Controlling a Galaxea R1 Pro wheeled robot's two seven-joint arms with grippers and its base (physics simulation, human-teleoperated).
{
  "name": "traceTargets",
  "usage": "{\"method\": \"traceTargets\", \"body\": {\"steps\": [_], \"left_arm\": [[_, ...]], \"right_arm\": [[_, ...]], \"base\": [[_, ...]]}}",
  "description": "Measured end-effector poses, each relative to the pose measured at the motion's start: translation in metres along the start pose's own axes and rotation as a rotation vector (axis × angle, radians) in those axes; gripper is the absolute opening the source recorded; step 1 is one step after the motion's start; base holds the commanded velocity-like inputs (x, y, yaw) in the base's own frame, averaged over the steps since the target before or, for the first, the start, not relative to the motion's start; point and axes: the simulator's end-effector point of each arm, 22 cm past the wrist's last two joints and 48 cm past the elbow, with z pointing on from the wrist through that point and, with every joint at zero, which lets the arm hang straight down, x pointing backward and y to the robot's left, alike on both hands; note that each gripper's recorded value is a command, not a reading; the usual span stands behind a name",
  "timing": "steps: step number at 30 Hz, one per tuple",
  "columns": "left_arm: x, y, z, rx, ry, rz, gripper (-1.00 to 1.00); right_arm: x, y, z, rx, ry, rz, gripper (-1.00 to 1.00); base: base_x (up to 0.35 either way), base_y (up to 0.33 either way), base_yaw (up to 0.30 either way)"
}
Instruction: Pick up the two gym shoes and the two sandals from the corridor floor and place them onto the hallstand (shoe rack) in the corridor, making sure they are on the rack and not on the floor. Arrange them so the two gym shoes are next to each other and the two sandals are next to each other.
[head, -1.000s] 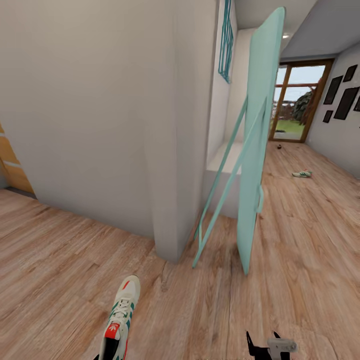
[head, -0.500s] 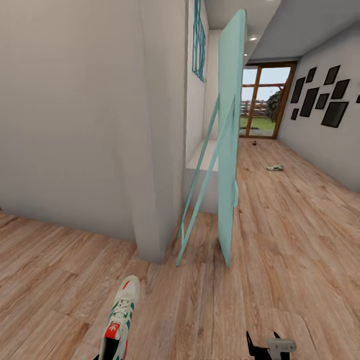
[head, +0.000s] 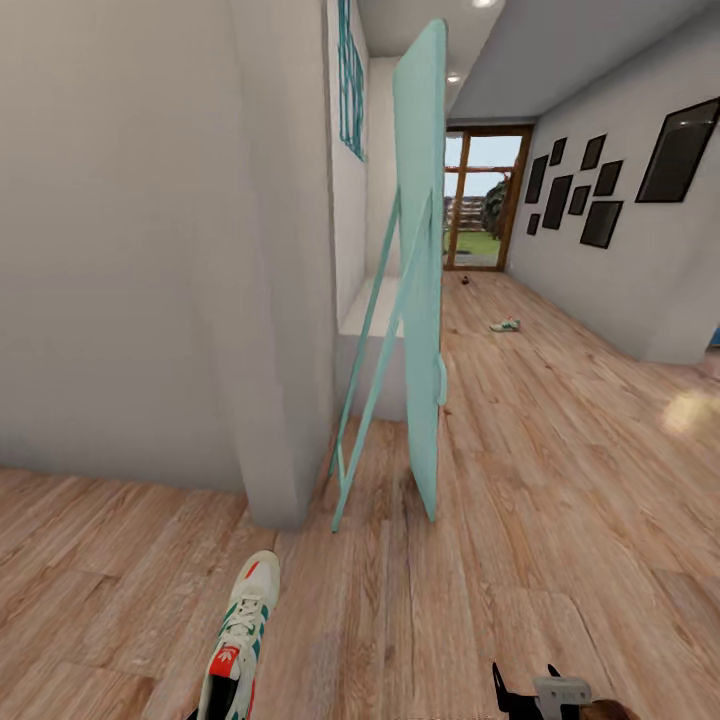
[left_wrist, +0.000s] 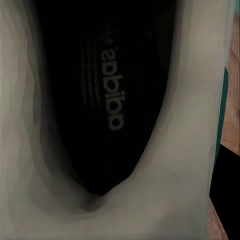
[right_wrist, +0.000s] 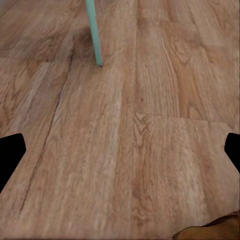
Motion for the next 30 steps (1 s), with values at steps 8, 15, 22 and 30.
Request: {"method": "traceTargets", "body": {"steps": [8,15,22,30], "left_arm": [[0.0015,-0.0003,-0.0002,0.001,0.004,0.000,-1.00],[0.0028,-0.0004,-0.0004,0.001,0.007,-0.001,-1.00],[0.0041,-0.0006,-0.0007,0.001,0.010,-0.001,-1.00],[0.0055,-0.0008,-0.0009,0.002,0.013,-0.001,-1.00]], "right_arm": [[0.0016,-0.0003,-0.0001,0.000,0.003,-0.001,1.00],[0.0030,0.0005,-0.0003,-0.002,0.006,0.000,1.00],[0.0044,0.0007,-0.0005,-0.002,0.010,0.000,1.00],[0.0060,0.0003,-0.0007,-0.001,0.013,-0.001,1.00]], "base": [[0.000,0.002,-0.271],[0.000,0.000,-0.271],[0.050,0.000,-0.271],[0.184,0.029,-0.271]]}}
